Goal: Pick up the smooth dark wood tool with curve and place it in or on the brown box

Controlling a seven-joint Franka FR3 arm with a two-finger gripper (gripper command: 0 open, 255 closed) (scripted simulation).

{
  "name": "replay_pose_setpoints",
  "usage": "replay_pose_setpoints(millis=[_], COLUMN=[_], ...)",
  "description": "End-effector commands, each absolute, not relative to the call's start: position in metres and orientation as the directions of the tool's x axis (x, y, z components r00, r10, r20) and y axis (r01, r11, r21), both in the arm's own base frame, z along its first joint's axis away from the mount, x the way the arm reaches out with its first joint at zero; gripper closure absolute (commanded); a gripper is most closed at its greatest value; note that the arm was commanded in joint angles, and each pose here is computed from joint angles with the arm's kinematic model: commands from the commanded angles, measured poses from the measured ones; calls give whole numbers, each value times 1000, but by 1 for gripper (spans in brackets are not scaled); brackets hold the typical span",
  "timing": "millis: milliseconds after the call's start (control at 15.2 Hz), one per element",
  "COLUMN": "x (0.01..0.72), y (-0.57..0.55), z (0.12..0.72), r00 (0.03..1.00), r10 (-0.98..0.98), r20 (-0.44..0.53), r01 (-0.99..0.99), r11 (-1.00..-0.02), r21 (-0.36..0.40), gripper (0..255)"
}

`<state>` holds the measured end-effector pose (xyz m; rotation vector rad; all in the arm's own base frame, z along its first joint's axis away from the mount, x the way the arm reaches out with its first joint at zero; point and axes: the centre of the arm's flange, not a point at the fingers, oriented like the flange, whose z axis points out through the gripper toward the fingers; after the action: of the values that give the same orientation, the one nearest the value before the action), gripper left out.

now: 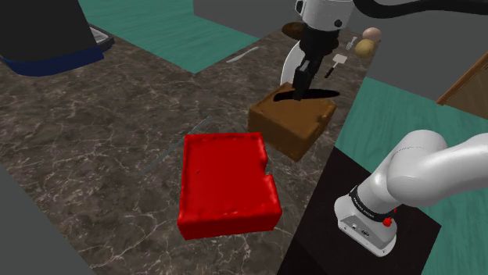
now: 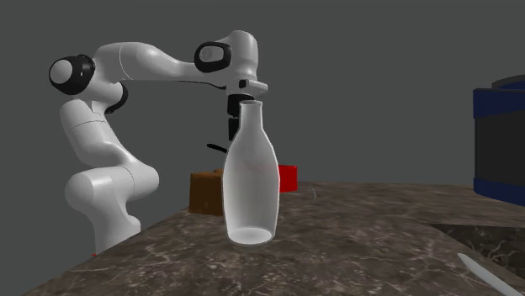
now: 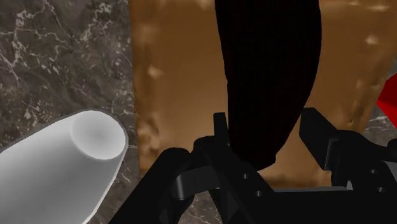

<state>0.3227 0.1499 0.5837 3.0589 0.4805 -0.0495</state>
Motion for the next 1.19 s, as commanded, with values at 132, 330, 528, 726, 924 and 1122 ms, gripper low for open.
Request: replay_pose_setpoints(millis=[132,330,528,726,924,1122], x=[323,323,323,323,323,323], y=[149,149,149,149,149,149], z=[563,549,549,549,549,549], r00=[951,951,951,951,951,951], r10=[306,306,306,306,306,306], r20=[-38,-38,-38,-38,-38,-38], r01=[307,307,307,307,307,307], r11=[-951,-951,-951,-951,-951,-951], r21=[39,39,39,39,39,39], gripper=[255,255,255,255,0,0])
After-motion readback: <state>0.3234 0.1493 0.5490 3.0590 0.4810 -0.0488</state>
